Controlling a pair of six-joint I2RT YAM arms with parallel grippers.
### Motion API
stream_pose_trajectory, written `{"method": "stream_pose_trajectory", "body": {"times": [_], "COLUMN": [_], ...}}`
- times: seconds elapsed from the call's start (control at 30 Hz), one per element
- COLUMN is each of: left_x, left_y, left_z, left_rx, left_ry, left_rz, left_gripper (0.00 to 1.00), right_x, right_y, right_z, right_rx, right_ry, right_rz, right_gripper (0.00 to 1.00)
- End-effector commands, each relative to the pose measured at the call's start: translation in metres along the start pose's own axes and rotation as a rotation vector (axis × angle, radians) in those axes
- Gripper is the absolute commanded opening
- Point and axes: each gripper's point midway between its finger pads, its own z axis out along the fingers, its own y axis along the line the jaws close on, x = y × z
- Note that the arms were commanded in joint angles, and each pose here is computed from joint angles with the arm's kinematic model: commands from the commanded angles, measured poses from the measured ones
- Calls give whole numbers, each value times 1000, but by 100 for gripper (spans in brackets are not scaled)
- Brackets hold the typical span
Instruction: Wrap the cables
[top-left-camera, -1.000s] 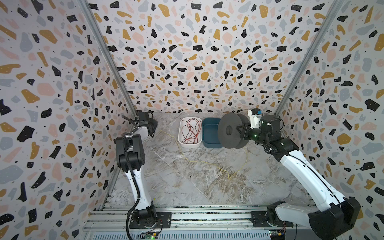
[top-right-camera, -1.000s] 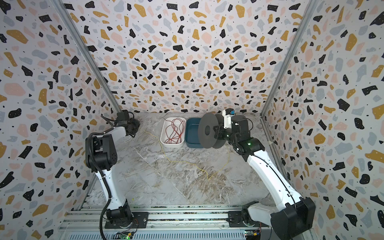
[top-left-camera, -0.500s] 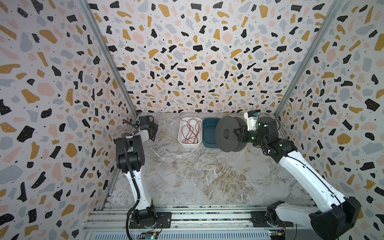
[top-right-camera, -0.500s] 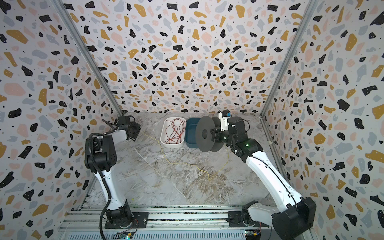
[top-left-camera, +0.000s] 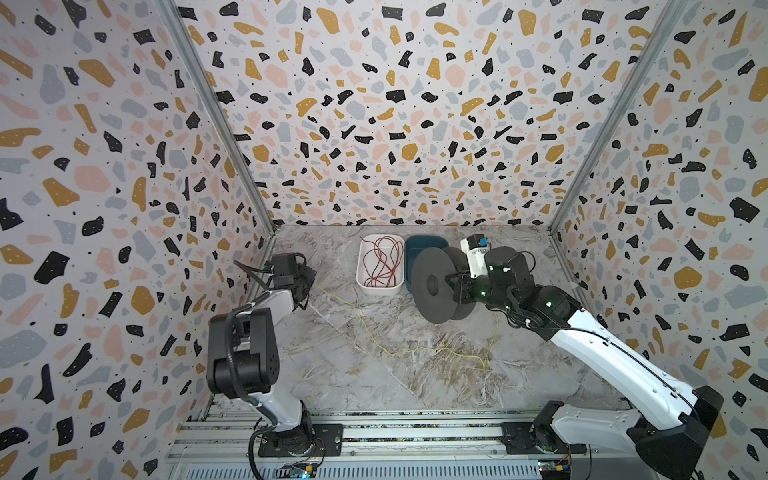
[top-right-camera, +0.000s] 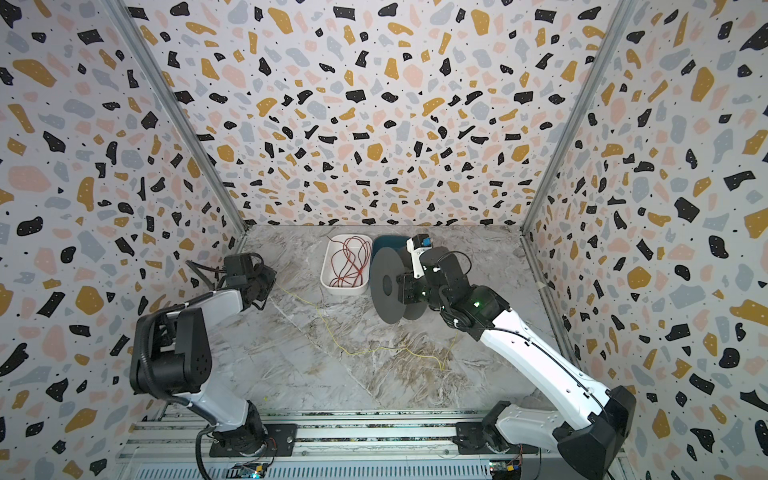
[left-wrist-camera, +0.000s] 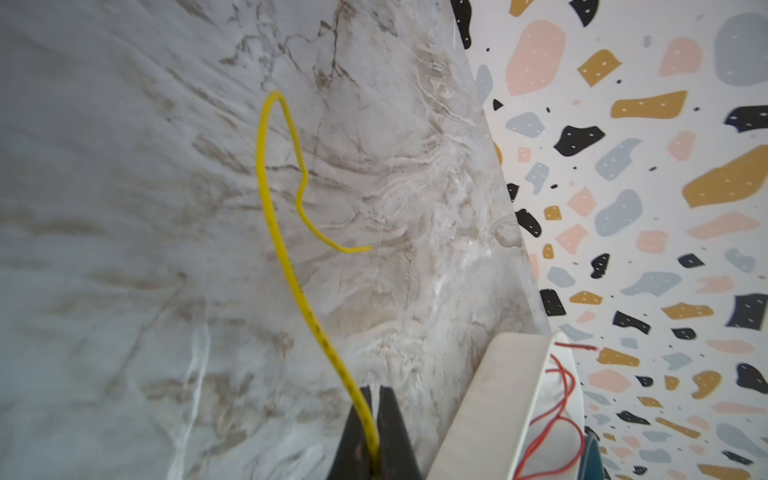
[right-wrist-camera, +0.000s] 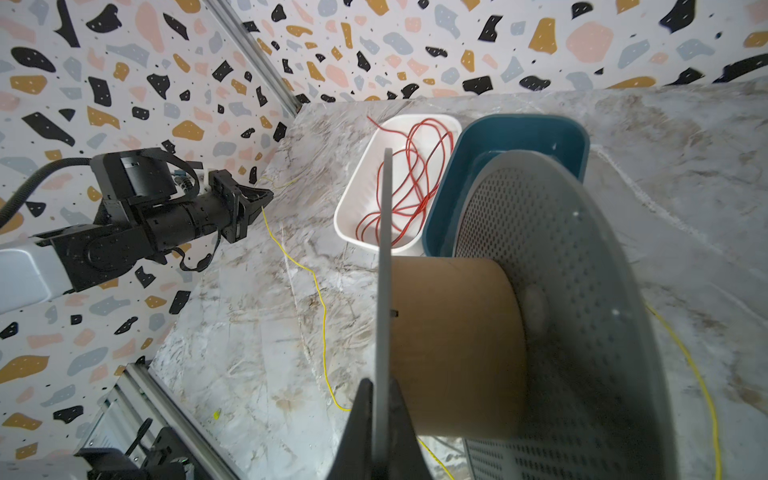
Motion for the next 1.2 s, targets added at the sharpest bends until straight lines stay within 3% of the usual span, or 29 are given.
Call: {"method": "stream_pose_trajectory", "body": {"times": [0.0,0.4,1.0,1.17], "left_x": [5,35,46,46], "left_y": [-1,19,16,13], "left_z": [-23,-72,-75,-75], "left_rx": [33,50,96,104], "left_ry": [-29,-19,18,24], "left_rz": [26,83,111,119], "left_gripper": [0,0,0,0], "right_x": [-19,36,68,69], "right_y": [14,29,34,38], "right_z": [-13,43,118,128], "right_rx": [65,316,366,357], "right_ry": [-116,-102,-69,-58], "right_rz": [17,-9,-40,-47], "right_gripper": [0,0,0,10]}}
